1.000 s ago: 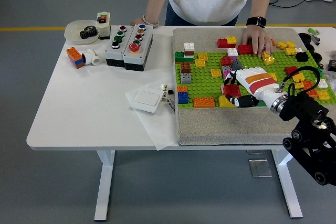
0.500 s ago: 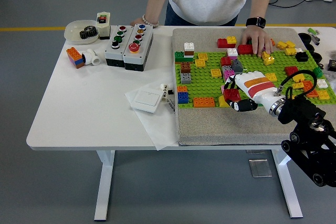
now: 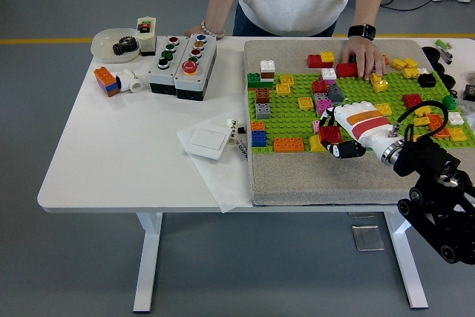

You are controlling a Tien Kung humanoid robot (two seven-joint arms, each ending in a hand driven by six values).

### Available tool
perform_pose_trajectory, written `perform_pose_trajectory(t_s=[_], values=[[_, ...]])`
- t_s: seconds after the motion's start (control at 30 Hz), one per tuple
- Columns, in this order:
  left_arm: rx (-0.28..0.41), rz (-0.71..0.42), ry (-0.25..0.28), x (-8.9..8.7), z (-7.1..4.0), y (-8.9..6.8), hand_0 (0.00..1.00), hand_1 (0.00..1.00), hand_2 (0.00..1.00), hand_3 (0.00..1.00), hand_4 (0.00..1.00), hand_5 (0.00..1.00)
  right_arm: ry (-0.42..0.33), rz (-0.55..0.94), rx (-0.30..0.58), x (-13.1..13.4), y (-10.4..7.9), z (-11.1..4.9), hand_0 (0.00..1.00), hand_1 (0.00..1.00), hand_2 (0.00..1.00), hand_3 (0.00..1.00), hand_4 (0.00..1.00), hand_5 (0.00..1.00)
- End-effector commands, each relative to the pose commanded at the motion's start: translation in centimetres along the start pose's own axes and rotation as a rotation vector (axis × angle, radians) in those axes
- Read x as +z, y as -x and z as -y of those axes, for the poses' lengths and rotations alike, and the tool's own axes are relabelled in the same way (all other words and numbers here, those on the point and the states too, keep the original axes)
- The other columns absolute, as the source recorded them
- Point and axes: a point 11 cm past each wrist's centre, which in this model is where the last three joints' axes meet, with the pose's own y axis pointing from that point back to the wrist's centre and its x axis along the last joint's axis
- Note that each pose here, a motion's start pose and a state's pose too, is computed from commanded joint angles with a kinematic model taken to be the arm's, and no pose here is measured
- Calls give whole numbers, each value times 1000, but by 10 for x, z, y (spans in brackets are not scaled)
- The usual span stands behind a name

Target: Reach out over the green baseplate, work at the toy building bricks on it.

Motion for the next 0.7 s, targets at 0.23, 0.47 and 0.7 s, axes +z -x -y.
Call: perform_pose_trajectory(t_s=[0.23,0.47,0.7], values=[[-1,1,0,0,0,0,802,812,825,652,663,641,14,21,-3,1,4,-1,471,481,543,542,680,134],[-1,1,0,0,0,0,802,812,825,653,663,642,26,42,-11,3,10,-2,471,481,543,543,675,129],[-1,-1,0,0,0,0,802,813,824,653,663,642,30,49,-19,5,12,-4,472,482,546,545,676,130]])
